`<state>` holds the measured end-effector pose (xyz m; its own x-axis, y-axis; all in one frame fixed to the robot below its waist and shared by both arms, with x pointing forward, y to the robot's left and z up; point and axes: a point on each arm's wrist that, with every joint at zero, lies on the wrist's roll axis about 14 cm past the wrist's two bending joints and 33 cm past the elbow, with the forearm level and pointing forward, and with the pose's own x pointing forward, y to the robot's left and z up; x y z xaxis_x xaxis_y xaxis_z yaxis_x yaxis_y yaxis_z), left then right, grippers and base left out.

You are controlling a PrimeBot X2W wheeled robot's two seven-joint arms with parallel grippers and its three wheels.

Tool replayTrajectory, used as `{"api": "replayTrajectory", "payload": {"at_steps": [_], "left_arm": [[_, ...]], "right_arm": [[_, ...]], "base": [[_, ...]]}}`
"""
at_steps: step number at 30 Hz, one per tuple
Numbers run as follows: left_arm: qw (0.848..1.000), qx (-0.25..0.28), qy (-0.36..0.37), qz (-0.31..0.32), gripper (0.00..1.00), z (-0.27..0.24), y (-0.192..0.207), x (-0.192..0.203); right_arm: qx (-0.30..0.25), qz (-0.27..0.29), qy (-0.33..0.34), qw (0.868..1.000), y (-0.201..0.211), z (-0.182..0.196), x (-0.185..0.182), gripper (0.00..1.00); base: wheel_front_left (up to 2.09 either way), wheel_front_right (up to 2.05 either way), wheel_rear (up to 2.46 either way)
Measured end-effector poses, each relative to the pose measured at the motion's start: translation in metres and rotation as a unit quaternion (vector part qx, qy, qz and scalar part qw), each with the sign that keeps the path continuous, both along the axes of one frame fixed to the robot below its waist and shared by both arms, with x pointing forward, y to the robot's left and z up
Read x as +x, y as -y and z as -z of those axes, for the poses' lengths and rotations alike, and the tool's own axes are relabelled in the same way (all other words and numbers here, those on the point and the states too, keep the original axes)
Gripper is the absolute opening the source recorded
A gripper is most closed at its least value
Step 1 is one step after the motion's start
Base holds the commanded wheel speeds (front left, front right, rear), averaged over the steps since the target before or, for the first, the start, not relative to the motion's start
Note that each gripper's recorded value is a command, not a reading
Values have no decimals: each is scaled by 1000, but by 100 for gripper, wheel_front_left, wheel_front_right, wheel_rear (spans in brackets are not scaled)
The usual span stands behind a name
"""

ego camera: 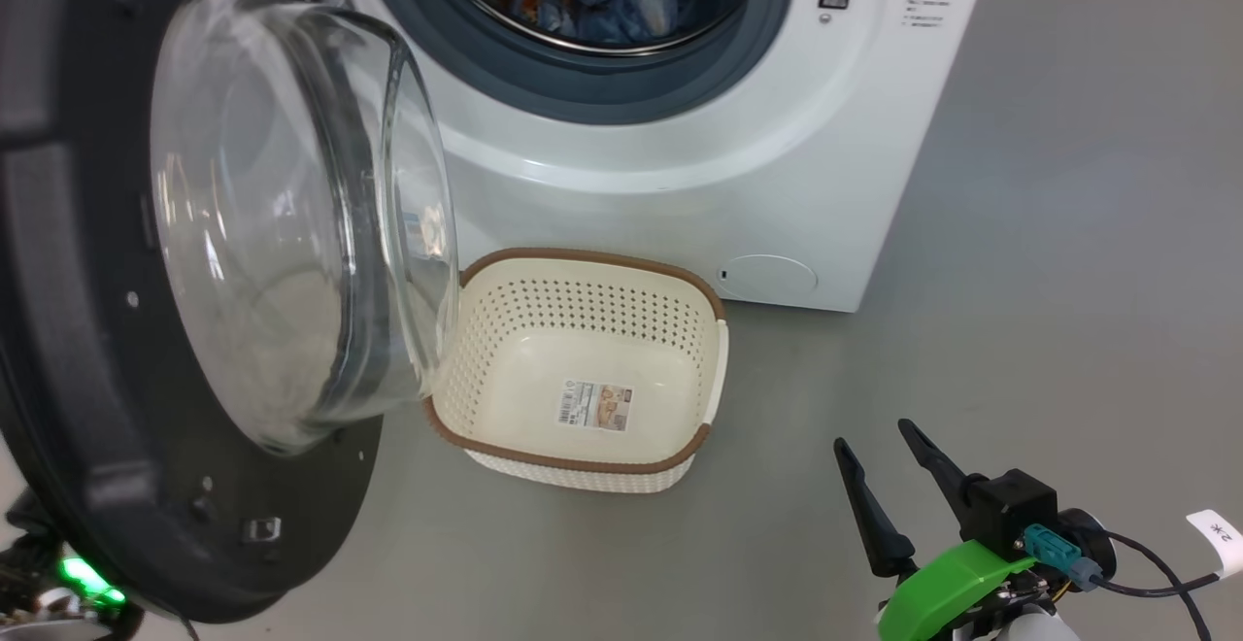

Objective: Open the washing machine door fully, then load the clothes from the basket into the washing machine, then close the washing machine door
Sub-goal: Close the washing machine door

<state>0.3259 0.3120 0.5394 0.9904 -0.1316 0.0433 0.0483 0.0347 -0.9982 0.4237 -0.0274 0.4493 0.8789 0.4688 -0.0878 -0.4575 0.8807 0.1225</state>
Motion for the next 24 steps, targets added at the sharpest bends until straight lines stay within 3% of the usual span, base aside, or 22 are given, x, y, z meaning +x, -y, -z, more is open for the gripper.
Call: {"api": "replayTrajectory", "payload": {"at_steps": [10, 24], "left_arm": [[997, 2, 15, 82, 0, -4, 59, 19], [978, -18, 28, 205, 0, -9, 145, 55]], "right_arm": [[1, 41, -9, 999, 30, 5, -5, 100], [-4, 111, -3, 994, 82, 1, -13, 100]], "base": [[0, 0, 0], [0, 0, 0]]}}
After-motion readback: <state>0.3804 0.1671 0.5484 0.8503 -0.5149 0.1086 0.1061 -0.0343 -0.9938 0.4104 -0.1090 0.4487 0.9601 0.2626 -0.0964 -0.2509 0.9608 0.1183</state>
